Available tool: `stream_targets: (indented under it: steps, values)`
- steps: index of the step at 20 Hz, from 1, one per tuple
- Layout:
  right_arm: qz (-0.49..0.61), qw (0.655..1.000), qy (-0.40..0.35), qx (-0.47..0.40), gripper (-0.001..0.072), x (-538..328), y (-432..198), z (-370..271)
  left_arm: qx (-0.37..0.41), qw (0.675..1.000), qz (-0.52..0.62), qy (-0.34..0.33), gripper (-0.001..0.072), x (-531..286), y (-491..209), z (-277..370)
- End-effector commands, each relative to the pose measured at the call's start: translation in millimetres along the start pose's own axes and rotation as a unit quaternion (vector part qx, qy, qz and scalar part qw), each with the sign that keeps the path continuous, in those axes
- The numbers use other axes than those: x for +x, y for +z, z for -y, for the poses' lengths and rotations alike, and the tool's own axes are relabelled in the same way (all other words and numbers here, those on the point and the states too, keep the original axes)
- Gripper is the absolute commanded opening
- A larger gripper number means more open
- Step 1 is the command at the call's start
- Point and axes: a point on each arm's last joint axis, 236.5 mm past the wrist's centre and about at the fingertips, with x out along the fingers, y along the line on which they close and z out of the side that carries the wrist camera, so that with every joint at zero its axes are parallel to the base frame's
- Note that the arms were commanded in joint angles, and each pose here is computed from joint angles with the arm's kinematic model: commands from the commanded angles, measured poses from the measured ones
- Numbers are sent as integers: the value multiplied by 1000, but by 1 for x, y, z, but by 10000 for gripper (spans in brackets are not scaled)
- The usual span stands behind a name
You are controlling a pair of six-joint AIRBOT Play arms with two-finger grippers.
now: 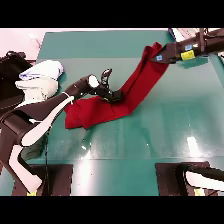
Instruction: Fold the shirts.
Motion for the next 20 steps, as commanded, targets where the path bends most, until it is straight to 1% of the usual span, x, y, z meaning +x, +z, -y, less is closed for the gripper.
stream_targets:
  steps: [1,4,6,9,10,11,12,14,16,19,20]
  values:
    - [13,999,32,-30,14,15,8,-50,46,999,13,23,24,-29,23,2]
    - [6,997,60,-46,14,41,4,-82,53,994,59,71,25,-109,66,-24]
    - [9,995,82,-57,14,67,3,-107,43,989,109,86,25,-181,93,-40]
    - [18,987,154,-51,15,128,-5,-170,32,970,214,111,25,-299,119,-55]
    - [25,983,176,-55,51,154,-10,-193,30,960,250,122,25,-337,121,-58]
    - [34,978,196,-55,217,178,-16,-212,28,952,277,129,25,-367,120,-58]
    - [39,975,215,-43,332,203,-24,-230,27,943,302,137,25,-395,118,-58]
    - [17,971,228,-66,339,236,-45,-247,27,930,332,153,25,-430,112,-58]
    - [1,975,198,-97,336,247,-51,-228,30,929,333,158,25,-439,105,-57]
    - [-51,987,122,-94,336,239,-51,-150,39,940,300,157,25,-424,96,-55]
    - [-66,990,102,-77,336,230,-51,-117,48,942,294,155,25,-419,95,-51]
